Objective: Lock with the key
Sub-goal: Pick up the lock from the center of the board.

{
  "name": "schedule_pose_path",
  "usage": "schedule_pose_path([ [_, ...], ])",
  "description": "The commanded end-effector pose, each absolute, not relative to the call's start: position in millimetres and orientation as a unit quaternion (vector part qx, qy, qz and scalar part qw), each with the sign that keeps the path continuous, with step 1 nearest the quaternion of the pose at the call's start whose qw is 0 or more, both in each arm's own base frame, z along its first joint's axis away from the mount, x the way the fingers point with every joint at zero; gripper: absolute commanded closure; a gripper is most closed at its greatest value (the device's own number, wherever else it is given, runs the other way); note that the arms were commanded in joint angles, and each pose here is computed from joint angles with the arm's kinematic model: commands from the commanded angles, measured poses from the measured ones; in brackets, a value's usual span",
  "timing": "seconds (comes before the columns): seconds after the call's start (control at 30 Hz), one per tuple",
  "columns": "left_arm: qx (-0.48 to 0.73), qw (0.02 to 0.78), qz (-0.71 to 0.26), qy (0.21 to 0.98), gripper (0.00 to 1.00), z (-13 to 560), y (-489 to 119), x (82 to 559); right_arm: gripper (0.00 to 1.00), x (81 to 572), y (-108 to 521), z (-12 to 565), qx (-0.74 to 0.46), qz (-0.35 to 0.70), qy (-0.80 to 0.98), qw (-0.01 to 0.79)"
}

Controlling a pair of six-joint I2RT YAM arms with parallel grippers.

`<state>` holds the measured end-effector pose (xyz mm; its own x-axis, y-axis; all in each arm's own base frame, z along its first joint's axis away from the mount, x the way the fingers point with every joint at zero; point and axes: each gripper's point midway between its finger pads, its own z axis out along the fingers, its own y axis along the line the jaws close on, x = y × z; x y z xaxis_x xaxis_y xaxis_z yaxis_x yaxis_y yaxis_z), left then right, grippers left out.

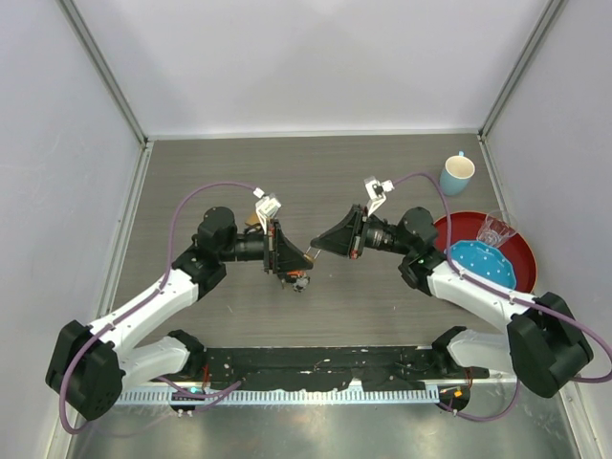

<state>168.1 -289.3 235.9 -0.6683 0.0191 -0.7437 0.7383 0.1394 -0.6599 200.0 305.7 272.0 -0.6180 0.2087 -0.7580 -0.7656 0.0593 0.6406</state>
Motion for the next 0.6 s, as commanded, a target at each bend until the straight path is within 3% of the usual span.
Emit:
schedule_pose_path([
  [0.0,0.269,0.345,-0.584,0.684,1.00,252,-288,180,0.98,205,298,286,-0.199,0.643,0.605,0.426],
  [0.57,0.187,0.426,-0.609,0.642,1.00,293,-292,211,0.98,200,243,262,0.001,0.647,0.587,0.487],
])
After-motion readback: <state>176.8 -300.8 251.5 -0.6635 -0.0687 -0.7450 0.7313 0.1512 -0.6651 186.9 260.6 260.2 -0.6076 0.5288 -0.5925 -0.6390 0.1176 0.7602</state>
